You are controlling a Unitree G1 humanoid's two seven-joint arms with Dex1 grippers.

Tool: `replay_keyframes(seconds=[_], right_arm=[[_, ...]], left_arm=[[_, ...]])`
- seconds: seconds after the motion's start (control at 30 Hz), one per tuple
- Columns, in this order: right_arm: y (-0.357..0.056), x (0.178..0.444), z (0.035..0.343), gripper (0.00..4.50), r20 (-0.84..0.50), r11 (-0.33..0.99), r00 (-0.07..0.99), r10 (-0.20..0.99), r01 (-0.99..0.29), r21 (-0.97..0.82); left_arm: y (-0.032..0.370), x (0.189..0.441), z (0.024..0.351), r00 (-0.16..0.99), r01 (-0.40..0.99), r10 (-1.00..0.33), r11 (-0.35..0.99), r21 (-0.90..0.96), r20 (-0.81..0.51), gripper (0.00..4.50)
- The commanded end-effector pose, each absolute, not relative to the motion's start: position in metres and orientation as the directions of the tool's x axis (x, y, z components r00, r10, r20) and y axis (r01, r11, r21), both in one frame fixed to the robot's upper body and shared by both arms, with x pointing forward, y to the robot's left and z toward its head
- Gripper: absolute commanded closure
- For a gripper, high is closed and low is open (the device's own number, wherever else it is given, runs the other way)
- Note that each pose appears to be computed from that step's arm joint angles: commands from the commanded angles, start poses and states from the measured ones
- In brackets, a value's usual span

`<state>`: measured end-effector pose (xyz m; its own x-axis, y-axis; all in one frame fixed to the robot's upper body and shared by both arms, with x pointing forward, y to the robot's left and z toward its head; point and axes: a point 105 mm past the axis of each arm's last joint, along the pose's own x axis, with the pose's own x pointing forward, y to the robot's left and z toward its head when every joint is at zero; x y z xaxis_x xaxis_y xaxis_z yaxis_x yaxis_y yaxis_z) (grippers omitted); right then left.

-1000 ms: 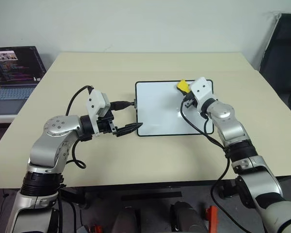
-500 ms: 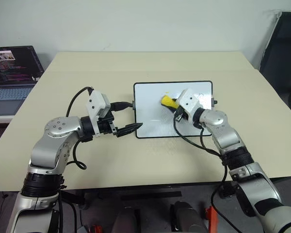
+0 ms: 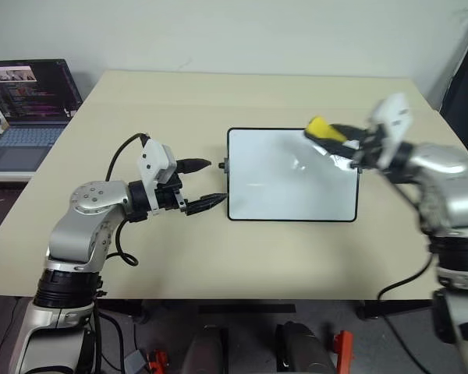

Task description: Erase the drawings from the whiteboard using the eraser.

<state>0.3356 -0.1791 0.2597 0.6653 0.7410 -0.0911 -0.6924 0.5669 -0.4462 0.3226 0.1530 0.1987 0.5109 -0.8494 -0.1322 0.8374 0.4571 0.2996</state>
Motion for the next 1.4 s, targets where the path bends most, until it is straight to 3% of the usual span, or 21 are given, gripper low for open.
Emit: replay_keyframes(seconds=[0.03,0.17,0.33,1.2,1.3,1.4], right_arm=[[-0.219,0.31,0.251,3.52,-0.165,0.561,0.666,0.727,-0.716,-0.415],[-0.264,0.297,0.222,3.52,-0.247,0.618,0.727,0.64,-0.679,-0.396],[-0.287,0.289,0.217,3.52,-0.216,0.683,0.795,0.567,-0.6,-0.418],[-0.277,0.297,0.22,3.52,-0.173,0.684,0.789,0.589,-0.601,-0.412],[-0.269,0.305,0.229,3.52,-0.112,0.695,0.801,0.588,-0.571,-0.437],[-0.238,0.344,0.246,3.52,0.09,0.765,0.836,0.541,-0.445,-0.466]], left_arm=[[0.162,0.319,0.214,0.52,0.816,-0.846,0.454,0.357,-0.113,0.0],[0.164,0.317,0.204,0.521,0.825,-0.843,0.455,0.336,-0.136,0.0],[0.162,0.313,0.201,0.515,0.832,-0.847,0.456,0.317,-0.134,0.0],[0.153,0.312,0.206,0.5,0.838,-0.857,0.443,0.318,-0.123,0.0],[0.153,0.313,0.207,0.497,0.839,-0.859,0.441,0.319,-0.121,0.0],[0.144,0.315,0.204,0.474,0.851,-0.875,0.424,0.309,-0.104,0.0]])
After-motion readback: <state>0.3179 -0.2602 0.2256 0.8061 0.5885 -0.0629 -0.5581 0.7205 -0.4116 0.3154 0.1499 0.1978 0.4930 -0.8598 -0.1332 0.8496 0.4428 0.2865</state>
